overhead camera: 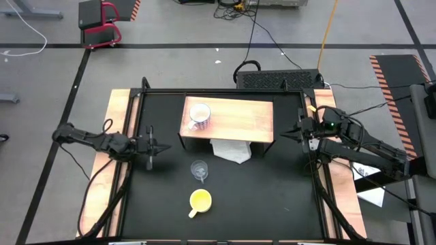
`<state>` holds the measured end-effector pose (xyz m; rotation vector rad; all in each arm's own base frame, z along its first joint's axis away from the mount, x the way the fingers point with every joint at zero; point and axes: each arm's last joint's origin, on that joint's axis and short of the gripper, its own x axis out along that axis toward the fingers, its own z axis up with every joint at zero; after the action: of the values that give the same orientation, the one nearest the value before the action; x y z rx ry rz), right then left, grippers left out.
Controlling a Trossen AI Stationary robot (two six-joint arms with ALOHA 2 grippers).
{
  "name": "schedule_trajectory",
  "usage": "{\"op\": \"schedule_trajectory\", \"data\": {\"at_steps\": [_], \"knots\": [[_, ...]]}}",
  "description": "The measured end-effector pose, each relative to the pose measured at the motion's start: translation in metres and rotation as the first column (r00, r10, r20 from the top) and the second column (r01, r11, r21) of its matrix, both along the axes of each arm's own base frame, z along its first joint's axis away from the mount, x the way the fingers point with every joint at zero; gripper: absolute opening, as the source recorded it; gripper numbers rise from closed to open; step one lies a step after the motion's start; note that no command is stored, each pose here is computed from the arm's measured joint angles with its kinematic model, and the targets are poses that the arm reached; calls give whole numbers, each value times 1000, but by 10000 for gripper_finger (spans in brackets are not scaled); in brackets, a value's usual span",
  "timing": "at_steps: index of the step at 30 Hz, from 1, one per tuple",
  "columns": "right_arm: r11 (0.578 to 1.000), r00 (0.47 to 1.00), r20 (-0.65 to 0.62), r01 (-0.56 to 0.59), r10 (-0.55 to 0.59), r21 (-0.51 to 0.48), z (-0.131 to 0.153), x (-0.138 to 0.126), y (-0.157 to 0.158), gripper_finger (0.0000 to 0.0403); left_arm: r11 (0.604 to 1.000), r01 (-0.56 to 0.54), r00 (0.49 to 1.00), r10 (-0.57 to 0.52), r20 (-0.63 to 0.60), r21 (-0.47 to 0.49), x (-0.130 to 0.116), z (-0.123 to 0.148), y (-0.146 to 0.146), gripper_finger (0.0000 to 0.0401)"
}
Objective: Stack small to large cups/mugs on shelf
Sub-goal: Put the yellow mug on the shelf
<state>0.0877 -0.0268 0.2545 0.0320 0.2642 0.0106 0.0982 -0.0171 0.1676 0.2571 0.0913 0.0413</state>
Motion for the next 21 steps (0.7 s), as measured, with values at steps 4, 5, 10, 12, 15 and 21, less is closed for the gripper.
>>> {"op": "schedule_trajectory", "data": {"at_steps": [4,5,10,12,15,21], "knots": [[1000,1000,0,0,0,-1,0,0,0,0,1000,0,1000,0,-21,-1,1,-2,0,1],[1000,1000,0,0,0,-1,0,0,0,0,1000,0,1000,0,-24,-1,2,-2,0,2],[1000,1000,0,0,0,-1,0,0,0,0,992,126,991,-126,-35,-16,2,-3,-4,1],[1000,1000,0,0,0,-1,0,0,0,0,976,216,975,-217,-40,-33,1,-4,-7,1],[1000,1000,0,0,0,-1,0,0,0,0,965,257,966,-258,-20,-58,1,-2,-8,1],[1000,1000,0,0,0,-1,0,0,0,0,941,329,943,-324,72,-82,1,7,-10,1]]}}
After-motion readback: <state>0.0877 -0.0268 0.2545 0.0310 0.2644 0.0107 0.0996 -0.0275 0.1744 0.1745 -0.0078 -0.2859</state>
